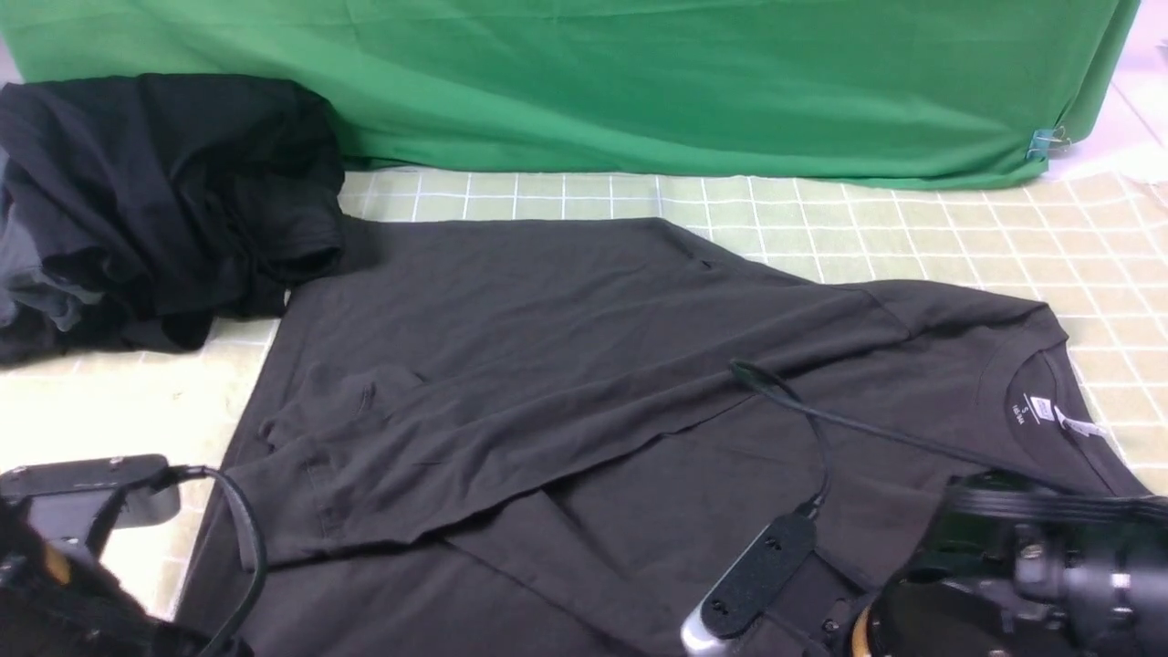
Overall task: Fold a long-sleeved shirt over a green coffee tablecloth.
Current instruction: 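Fold the black garment in half by bringing its near edge over to the far edge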
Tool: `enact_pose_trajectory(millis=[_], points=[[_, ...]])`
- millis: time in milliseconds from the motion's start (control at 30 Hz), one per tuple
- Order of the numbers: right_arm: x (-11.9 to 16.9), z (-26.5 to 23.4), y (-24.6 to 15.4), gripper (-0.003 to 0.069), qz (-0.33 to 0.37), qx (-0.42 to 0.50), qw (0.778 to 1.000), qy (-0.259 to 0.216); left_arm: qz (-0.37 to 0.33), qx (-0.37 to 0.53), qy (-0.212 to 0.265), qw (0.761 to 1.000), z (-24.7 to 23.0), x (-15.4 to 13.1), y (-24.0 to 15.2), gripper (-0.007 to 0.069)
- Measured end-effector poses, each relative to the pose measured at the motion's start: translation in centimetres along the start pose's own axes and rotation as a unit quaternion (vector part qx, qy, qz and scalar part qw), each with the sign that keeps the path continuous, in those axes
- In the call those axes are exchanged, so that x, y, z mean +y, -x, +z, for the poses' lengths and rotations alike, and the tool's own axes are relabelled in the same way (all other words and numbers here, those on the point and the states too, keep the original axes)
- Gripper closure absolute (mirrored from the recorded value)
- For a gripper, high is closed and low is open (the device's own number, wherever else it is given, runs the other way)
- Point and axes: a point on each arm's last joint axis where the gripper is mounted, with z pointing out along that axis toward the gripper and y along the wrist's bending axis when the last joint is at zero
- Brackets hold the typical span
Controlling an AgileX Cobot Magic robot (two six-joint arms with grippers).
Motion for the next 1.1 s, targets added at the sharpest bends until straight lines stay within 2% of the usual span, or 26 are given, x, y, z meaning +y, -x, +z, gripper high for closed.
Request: enact_pose_trajectory(millis=[200, 300, 500, 533, 667, 733, 833, 1100], points=[[-0.2, -4.6, -1.7, 0.0627, 0.015, -0.032, 0.999, 0.015, 0.003, -0.038, -0.014, 0.999, -2.7, 0.5, -2.3, 0.0612], [-0.5, -7.9, -2.8, 0.0628, 0.030, -0.097, 0.995, 0.023, 0.002, -0.085, -0.017, 0.996, -4.9, 0.7, -2.8, 0.0612], [-2.5, -12.8, -2.0, 0.0628, 0.063, -0.188, 0.980, -0.019, -0.013, -0.162, 0.019, 0.986, -9.0, 0.8, 0.2, 0.0612], [-3.7, -14.2, -0.8, 0.0628, 0.071, -0.208, 0.975, -0.036, -0.012, -0.184, 0.020, 0.983, -10.4, 0.2, 2.4, 0.0612], [-5.9, -14.9, 1.1, 0.0628, 0.081, -0.215, 0.971, -0.063, -0.009, -0.202, 0.023, 0.979, -11.5, -0.8, 6.1, 0.0612], [-8.1, -14.7, 3.4, 0.0628, 0.086, -0.210, 0.970, -0.084, -0.007, -0.201, 0.031, 0.979, -11.5, -1.8, 10.2, 0.0612], [-9.9, -13.8, 5.6, 0.0628, 0.091, -0.205, 0.970, -0.095, -0.010, -0.194, 0.037, 0.980, -11.0, -2.1, 13.4, 0.0612], [-15.2, -9.7, 13.7, 0.0628, 0.094, -0.217, 0.965, -0.115, -0.059, -0.162, 0.044, 0.984, -6.5, 0.5, 23.8, 0.0612]])
